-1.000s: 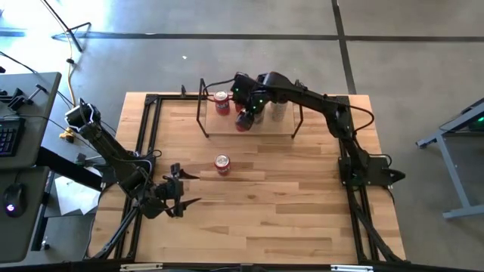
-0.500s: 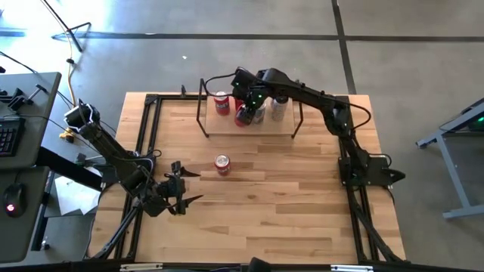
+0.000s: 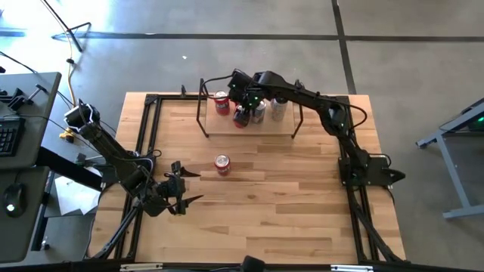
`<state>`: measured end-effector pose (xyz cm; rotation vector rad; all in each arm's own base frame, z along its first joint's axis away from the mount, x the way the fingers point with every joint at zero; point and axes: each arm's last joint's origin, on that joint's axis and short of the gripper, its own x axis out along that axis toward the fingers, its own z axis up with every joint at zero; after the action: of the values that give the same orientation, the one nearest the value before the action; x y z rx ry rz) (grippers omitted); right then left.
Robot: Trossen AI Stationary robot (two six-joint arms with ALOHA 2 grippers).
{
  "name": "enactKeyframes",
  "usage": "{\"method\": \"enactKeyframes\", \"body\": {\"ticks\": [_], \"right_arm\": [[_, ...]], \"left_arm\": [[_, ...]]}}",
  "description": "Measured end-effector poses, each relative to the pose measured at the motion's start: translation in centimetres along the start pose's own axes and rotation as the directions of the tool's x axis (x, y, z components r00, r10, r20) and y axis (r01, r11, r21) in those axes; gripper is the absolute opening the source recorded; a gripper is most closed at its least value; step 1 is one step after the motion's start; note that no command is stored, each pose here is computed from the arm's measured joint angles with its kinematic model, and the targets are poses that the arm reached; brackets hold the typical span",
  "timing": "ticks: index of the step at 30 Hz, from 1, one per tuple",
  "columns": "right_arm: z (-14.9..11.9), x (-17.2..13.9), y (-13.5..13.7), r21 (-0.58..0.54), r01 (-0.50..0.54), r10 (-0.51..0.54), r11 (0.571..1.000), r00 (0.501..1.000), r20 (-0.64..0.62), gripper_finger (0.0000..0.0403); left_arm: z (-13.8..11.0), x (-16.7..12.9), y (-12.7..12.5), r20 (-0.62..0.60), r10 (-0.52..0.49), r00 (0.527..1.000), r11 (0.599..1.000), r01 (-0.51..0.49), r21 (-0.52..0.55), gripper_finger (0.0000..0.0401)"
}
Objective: Place canned beverage on shelf
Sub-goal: Put the red black soda can on the shelf and align with the other red black soda can, then put the red soda can on the shelf and align with the other red soda can
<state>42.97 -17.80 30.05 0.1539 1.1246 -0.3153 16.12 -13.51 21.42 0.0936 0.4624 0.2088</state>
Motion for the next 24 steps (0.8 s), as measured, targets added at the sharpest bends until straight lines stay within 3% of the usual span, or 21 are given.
{"method": "enactKeyframes", "body": {"ticks": [17,21,24], "right_arm": [[0.7,-1.7,0.1,-0.044,0.053,-0.050,0.998,0.997,0.067,0.0269],[0.3,-3.6,1.5,-0.073,0.055,-0.049,0.996,0.996,0.072,0.0245],[-0.4,-5.1,3.0,-0.128,0.082,-0.077,0.988,0.996,0.050,0.0201]], "left_arm": [[0.1,0.0,-0.3,-0.019,-0.066,0.998,0.998,0.066,-0.016,0.0337],[0.1,0.0,-0.2,-0.009,-0.046,0.999,0.999,0.046,-0.016,0.0337],[0.2,0.0,-0.1,0.007,-0.011,1.000,1.000,0.012,-0.016,0.0337]]}}
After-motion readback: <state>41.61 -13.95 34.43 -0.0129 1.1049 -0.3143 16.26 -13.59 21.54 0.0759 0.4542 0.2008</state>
